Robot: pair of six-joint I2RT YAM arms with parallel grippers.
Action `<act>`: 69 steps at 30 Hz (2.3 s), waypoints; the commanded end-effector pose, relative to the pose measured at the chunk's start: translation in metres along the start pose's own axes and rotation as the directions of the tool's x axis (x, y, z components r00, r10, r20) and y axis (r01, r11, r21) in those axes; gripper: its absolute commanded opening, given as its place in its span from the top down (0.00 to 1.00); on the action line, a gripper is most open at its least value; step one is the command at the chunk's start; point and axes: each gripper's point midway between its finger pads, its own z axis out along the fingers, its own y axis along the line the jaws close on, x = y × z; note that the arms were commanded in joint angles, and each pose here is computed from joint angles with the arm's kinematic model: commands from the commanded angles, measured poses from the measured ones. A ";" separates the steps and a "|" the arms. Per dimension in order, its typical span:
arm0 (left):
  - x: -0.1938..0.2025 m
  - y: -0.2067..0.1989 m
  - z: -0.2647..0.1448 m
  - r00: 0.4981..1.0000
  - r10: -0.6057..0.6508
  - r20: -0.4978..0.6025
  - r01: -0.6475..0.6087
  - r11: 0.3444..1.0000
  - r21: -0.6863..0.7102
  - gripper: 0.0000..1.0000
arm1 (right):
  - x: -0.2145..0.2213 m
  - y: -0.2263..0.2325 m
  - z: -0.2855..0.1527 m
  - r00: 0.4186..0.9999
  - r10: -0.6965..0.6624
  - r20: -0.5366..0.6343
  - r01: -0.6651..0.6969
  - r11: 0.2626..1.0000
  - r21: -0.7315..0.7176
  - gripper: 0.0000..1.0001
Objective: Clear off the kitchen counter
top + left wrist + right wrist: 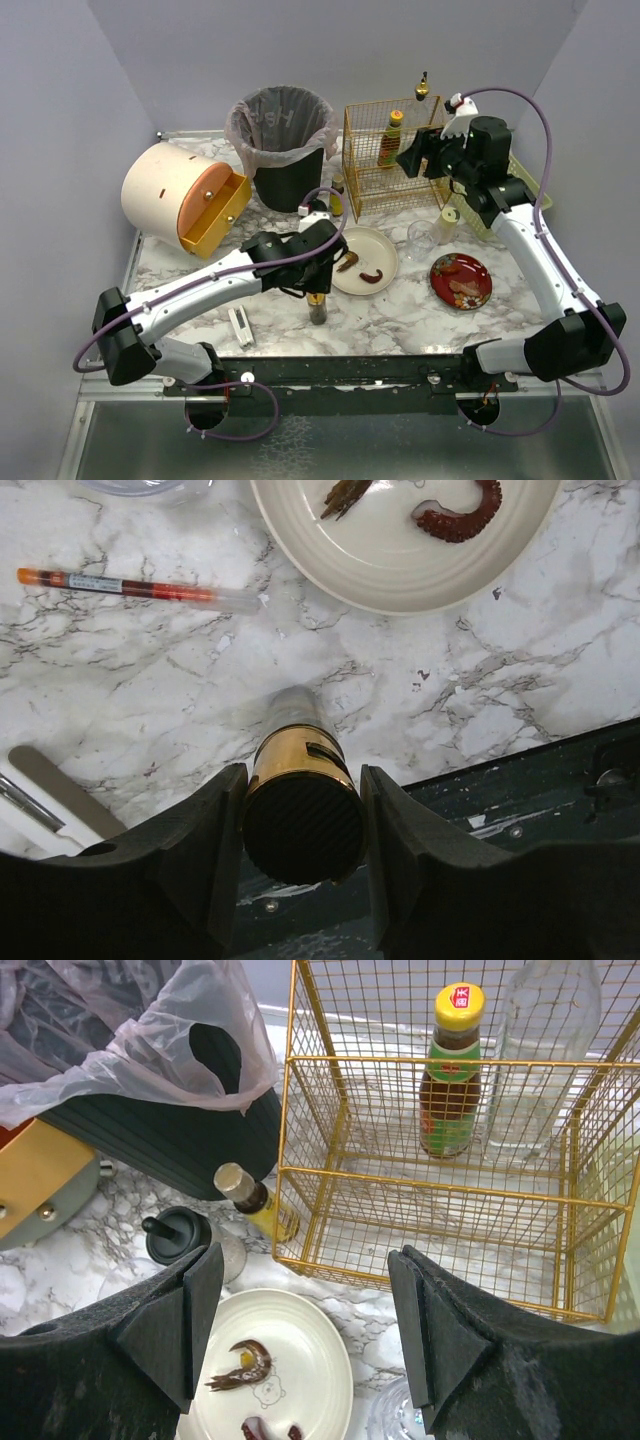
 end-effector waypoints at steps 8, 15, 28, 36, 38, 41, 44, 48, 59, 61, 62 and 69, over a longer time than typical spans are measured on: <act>-0.017 -0.024 0.015 0.994 0.039 0.097 -0.041 0.999 0.027 0.39 | 0.013 -0.002 -0.012 0.999 0.036 -0.029 -0.036 0.999 0.027 0.26; -0.014 -0.020 0.015 0.992 0.057 0.114 -0.061 0.997 0.038 0.18 | 0.018 0.003 -0.014 0.998 0.048 -0.034 -0.048 0.999 -0.003 0.26; -0.105 -0.014 -0.022 0.941 0.038 0.337 -0.062 0.996 0.062 0.01 | 0.028 0.018 -0.029 0.998 0.003 -0.058 -0.008 0.996 -0.084 0.26; -0.197 0.040 -0.034 0.880 -0.036 0.474 0.007 0.998 0.063 0.01 | 0.051 0.074 -0.039 0.996 -0.031 -0.089 0.013 0.980 -0.199 0.25; -0.215 0.049 -0.036 0.867 -0.033 0.498 0.004 0.998 0.058 0.01 | 0.061 0.103 -0.043 0.992 -0.070 -0.102 0.043 0.967 -0.251 0.24; -0.233 0.065 -0.036 0.859 -0.037 0.510 0.008 0.998 0.059 0.01 | 0.083 0.150 -0.053 0.981 -0.146 -0.127 0.095 0.936 -0.339 0.20; -0.244 0.081 -0.037 0.851 -0.070 0.521 0.034 0.996 0.079 0.01 | 0.108 0.185 -0.063 0.965 -0.210 -0.155 0.132 0.906 -0.403 0.16; -0.245 0.096 -0.037 0.842 -0.112 0.528 0.070 0.993 0.099 0.01 | 0.142 0.213 -0.067 0.945 -0.251 -0.212 0.133 0.881 -0.454 0.08; -0.233 0.102 -0.037 0.841 -0.177 0.511 0.085 0.976 0.199 0.01 | 0.204 0.252 -0.061 0.889 -0.358 -0.287 0.228 0.888 -0.400 0.04; -0.233 0.102 -0.039 0.841 -0.174 0.512 0.080 0.976 0.201 0.01 | 0.212 0.253 -0.061 0.879 -0.367 -0.303 0.230 0.886 -0.403 0.04; -0.232 0.103 -0.039 0.841 -0.173 0.513 0.079 0.976 0.201 0.01 | 0.216 0.253 -0.062 0.876 -0.369 -0.311 0.229 0.885 -0.405 0.04; -0.227 0.109 -0.036 0.843 -0.184 0.505 0.092 0.975 0.201 0.01 | 0.236 0.249 -0.069 0.849 -0.392 -0.355 0.238 0.882 -0.406 0.09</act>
